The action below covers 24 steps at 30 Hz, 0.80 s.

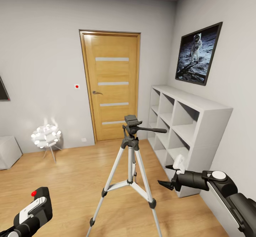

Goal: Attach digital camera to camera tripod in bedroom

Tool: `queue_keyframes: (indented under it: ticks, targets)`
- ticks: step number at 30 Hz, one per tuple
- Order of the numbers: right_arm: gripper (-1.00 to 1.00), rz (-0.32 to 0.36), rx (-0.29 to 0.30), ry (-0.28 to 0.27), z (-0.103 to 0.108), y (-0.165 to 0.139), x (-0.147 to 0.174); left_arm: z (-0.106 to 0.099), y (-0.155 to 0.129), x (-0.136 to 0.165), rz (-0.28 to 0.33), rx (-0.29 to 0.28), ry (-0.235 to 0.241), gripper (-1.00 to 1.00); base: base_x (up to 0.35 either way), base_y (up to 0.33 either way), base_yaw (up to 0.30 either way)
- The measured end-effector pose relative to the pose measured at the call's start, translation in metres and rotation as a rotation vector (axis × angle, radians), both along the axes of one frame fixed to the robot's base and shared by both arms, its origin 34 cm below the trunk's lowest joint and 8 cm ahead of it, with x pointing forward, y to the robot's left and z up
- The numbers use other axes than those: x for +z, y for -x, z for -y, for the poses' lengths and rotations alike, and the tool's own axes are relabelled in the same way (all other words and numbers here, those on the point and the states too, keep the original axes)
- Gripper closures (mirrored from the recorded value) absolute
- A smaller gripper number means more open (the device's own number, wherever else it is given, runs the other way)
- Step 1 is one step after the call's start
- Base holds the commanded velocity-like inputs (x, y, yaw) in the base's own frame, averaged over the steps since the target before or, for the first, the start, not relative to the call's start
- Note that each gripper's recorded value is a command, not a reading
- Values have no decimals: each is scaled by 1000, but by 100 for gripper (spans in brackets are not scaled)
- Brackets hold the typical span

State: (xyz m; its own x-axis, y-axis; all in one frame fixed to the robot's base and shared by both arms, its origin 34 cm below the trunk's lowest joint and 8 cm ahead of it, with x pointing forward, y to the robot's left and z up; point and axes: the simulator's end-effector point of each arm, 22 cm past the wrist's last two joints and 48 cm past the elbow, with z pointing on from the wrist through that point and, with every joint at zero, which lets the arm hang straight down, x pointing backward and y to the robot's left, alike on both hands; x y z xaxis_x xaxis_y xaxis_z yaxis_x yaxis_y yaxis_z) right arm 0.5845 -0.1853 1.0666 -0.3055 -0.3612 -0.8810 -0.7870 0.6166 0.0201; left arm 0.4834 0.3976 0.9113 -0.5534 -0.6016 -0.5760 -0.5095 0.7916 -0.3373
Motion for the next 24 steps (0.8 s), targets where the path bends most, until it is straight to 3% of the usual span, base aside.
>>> queue_keyframes:
  ticks: [16, 24]
  targets:
    - [-100, -16, 24, 10, -9, 7, -8, 1, -1, 1, 6, -3, 4, 100, 257, 0, 0]
    - [-100, -104, -7, 20, -5, 11, -19, 1, -1, 1, 4, -5, 3, 100, 41, 0, 0]
